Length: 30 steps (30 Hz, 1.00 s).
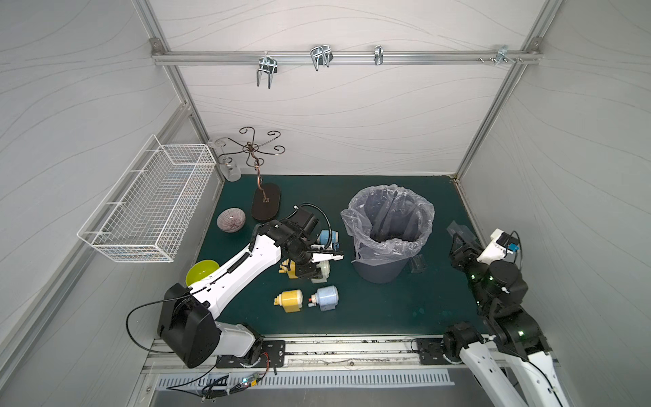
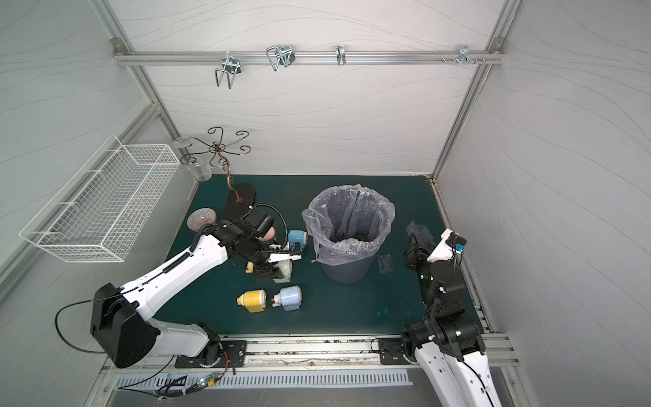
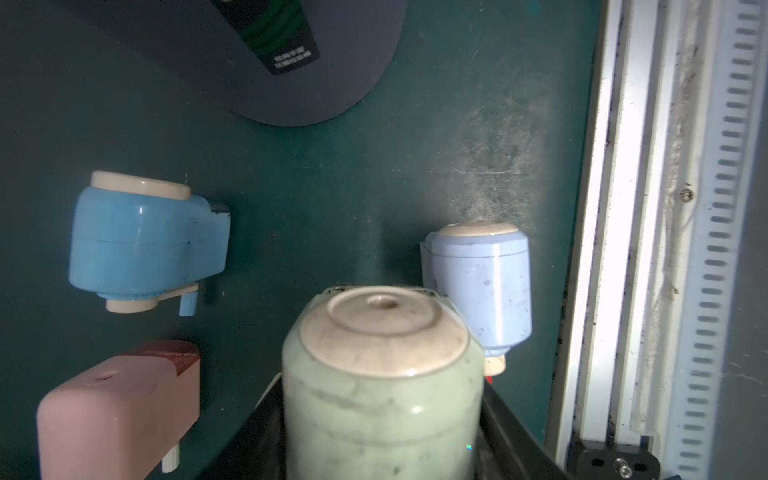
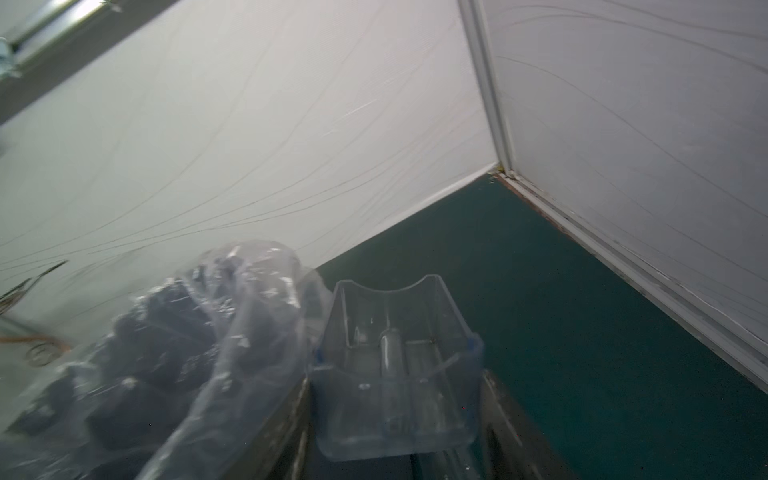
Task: Take out the pencil sharpener tray and clean the shavings
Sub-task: Place the pencil sharpener at the center of the board.
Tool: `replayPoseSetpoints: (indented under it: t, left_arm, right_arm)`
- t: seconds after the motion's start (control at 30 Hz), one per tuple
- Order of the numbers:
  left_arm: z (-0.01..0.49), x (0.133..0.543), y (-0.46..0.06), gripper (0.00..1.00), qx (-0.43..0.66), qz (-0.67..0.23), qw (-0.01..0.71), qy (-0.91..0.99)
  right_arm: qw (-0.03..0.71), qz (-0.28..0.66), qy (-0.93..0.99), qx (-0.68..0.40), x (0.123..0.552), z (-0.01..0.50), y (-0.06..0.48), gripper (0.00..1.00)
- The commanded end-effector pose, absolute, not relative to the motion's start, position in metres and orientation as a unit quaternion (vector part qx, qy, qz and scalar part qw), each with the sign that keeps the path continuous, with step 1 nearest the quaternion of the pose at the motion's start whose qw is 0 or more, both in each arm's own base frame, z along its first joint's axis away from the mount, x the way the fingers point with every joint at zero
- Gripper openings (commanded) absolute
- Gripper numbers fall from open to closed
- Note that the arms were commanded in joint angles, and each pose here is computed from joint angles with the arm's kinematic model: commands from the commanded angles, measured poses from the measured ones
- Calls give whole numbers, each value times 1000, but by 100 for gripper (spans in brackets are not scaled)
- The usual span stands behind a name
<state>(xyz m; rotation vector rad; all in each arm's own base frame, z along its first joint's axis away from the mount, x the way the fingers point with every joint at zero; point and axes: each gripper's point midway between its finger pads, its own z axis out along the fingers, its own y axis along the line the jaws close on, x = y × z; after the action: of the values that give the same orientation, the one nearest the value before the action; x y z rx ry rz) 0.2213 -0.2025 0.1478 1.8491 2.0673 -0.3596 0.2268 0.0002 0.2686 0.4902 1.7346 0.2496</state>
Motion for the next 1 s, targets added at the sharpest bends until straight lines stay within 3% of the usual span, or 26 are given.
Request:
replayPoseSetpoints:
  t: [0.0,0.37,0.53,0.97]
  left_arm:
    - [149,244,-208,0,650,-101,209,723]
    - [118,260,-209,0,635,-89,203,740]
    - [109,264,-212,13,633,-93,194,744]
    - [83,275,-218,21,631,-77,185,750]
  right_arm:
    - [587,68,752,292,229,242,-25,0]
    - [535,59,764,355,249,156,-32,0]
    - [522,52,771,362,249,131,-33,0]
    - [503,104,775,369,253,95,-26,0]
